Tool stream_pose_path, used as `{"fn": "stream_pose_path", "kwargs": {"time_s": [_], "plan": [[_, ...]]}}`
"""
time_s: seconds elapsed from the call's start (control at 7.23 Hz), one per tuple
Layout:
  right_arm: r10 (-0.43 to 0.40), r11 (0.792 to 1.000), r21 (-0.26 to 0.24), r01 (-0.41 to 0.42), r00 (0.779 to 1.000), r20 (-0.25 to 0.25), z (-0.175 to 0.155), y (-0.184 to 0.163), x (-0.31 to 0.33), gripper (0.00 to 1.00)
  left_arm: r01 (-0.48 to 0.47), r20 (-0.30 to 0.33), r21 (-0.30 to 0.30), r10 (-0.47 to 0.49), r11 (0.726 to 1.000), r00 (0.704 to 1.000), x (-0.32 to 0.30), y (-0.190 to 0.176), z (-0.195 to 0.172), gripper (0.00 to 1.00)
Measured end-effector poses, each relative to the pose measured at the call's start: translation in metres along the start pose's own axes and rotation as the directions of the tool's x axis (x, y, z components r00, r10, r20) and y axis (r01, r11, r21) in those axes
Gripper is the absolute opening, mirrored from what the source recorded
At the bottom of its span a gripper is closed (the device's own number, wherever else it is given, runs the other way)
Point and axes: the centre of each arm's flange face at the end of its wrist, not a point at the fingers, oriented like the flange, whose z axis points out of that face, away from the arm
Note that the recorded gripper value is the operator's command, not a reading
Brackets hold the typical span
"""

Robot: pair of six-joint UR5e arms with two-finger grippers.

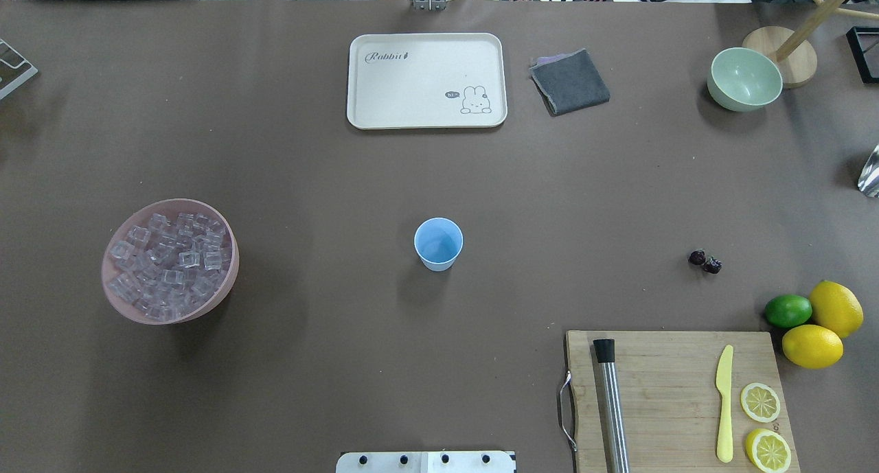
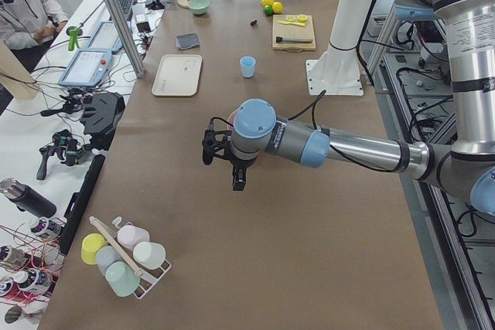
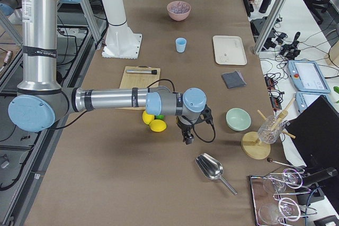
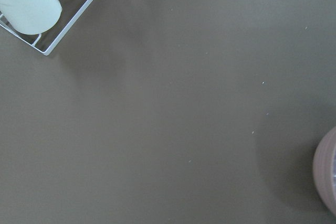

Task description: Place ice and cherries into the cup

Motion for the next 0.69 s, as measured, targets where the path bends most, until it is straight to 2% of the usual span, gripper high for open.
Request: {"fn": "stream_pose_path", "kwargs": {"time_s": [0.28, 0.41, 0.55, 0.69], "plan": [[-0.004, 1.000, -0.004, 0.004, 1.000, 0.003, 0.002, 0.003, 0.001, 1.00, 0.129, -0.021, -0.041, -0.130, 0.991, 0.991, 0.046, -0.005, 0.028, 0.98], [-0.004, 1.000, -0.005, 0.004, 1.000, 0.005, 0.003, 0.004, 0.001, 1.00, 0.140, -0.011, -0.058, -0.141, 0.988, 0.990, 0.077, -0.004, 0.046, 0.98], [-0.003, 1.000, -0.005, 0.003, 1.000, 0.006, 0.003, 0.004, 0.001, 1.00, 0.159, 0.008, -0.056, -0.159, 0.986, 0.987, 0.102, -0.001, 0.061, 0.98], [-0.003, 1.000, -0.007, 0.003, 1.000, 0.006, 0.004, 0.004, 0.002, 1.00, 0.237, 0.029, -0.037, -0.236, 0.971, 0.971, 0.123, 0.000, 0.070, 0.98]]}}
